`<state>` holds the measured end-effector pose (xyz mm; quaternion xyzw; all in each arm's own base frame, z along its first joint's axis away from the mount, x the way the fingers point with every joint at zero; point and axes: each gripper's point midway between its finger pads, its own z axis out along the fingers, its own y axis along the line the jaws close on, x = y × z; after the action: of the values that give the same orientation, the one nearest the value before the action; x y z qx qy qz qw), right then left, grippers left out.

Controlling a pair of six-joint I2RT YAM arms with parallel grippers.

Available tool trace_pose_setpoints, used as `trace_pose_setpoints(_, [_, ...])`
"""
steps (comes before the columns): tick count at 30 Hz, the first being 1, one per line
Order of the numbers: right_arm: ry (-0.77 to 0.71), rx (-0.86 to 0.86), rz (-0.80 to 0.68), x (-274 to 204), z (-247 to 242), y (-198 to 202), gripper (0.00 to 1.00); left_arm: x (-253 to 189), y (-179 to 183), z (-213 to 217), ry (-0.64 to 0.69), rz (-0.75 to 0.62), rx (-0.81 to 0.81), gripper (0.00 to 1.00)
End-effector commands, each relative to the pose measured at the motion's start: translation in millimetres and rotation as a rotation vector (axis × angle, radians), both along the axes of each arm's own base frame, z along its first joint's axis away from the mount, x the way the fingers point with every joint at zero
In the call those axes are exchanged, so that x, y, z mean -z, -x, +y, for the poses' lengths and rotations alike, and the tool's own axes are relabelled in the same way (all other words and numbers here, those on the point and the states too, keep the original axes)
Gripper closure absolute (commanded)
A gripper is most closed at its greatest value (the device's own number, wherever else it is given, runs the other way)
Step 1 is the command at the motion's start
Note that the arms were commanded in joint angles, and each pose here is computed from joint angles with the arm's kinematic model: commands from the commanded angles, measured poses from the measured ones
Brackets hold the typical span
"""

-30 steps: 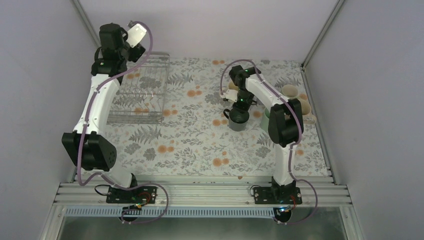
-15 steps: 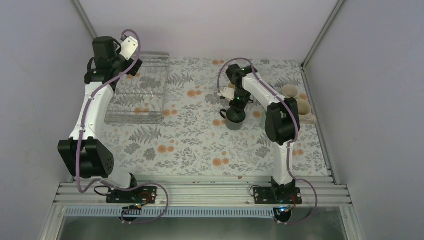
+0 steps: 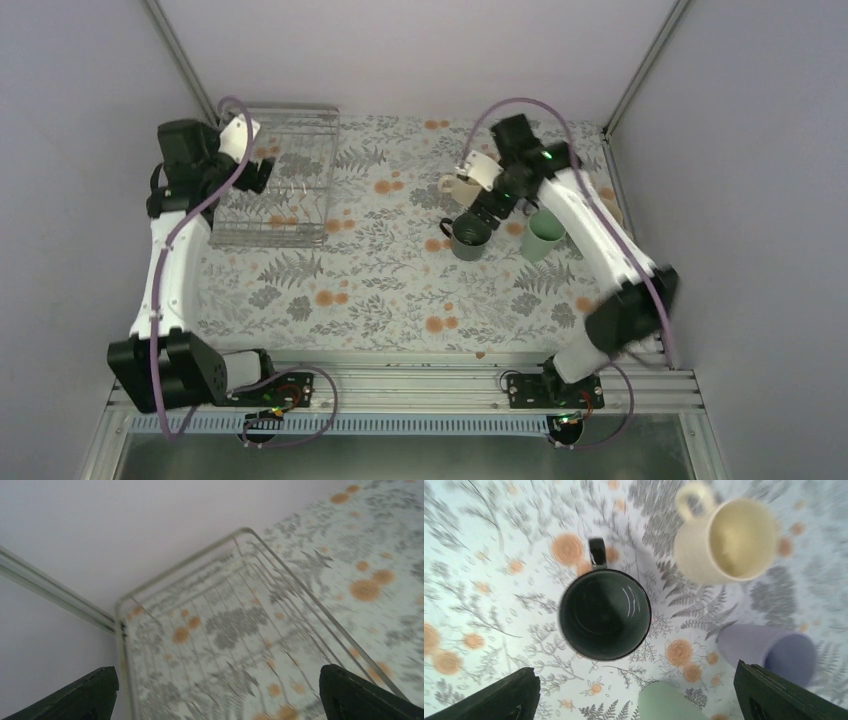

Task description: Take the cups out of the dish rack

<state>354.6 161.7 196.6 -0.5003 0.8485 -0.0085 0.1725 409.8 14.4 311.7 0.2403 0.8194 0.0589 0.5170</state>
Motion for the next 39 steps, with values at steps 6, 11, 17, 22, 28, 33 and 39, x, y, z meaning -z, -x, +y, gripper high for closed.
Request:
trace_pose_setpoints(6, [-0.375,0.138,-0.603,-95,-34,64,0.0,42,83,0,0.117,-0.125,-0.092,0.0])
trace_pose_setpoints(11, [-0.461,0.549,-0.895,-98,-104,77,0.0,70,111,20,0.162,-0.224,-0.268,0.0])
trace_pose_setpoints(17, [-0.486,0.644,-0.986,-46,-127,95,0.0,111,130,20,0.219,-0.248,-0.304,0.0])
trace_pose_setpoints(22, [-0.582,0.672,-1.034,-41,-130,105,0.0,96,148,17,0.274,-0.354,-0.315,0.0])
trace_pose_setpoints(28, [-0.664,0.629,-0.945,-30,-115,111,0.0,99,151,19,0.306,-0.366,-0.34,0.0])
trace_pose_setpoints(33, [-0.718,0.41,-0.861,-28,-80,122,0.0,106,153,17,0.316,-0.372,-0.328,0.0])
trace_pose_setpoints(39, [-0.718,0.524,-0.916,-34,-98,118,0.0,107,153,22,0.317,-0.379,-0.363,0.0])
